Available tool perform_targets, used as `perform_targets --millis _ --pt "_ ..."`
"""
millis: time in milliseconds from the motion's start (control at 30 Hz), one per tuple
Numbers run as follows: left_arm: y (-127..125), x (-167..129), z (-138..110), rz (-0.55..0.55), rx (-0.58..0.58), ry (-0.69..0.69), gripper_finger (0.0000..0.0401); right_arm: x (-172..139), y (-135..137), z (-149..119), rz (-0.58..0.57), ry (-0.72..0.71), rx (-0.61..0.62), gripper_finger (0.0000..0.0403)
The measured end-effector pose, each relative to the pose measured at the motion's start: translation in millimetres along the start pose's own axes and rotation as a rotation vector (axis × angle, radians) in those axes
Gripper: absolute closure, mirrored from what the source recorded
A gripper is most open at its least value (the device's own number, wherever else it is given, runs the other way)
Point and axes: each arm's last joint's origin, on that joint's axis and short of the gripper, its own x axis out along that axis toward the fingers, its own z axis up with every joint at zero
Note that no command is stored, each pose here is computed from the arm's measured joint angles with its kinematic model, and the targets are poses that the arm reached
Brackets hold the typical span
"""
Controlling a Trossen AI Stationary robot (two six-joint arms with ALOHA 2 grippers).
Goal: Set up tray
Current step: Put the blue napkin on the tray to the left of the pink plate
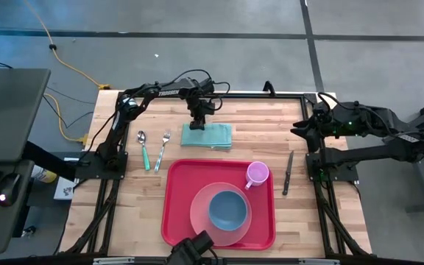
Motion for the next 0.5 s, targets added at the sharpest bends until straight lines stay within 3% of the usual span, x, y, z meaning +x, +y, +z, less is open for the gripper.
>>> perform_targets --millis 300,500 --pt "-0.6 0.3 -0.7 -0.007 0.005 0.007 0.0376 -0.1 0.0 -0.1 0.003 0.002 0.0 0.0254" --pt "-3.2 0.2 -1.9 -0.059 0.033 -0.007 0.0391 -0.1 -0.1 -0.1 0.001 0.001 -0.001 0.0254"
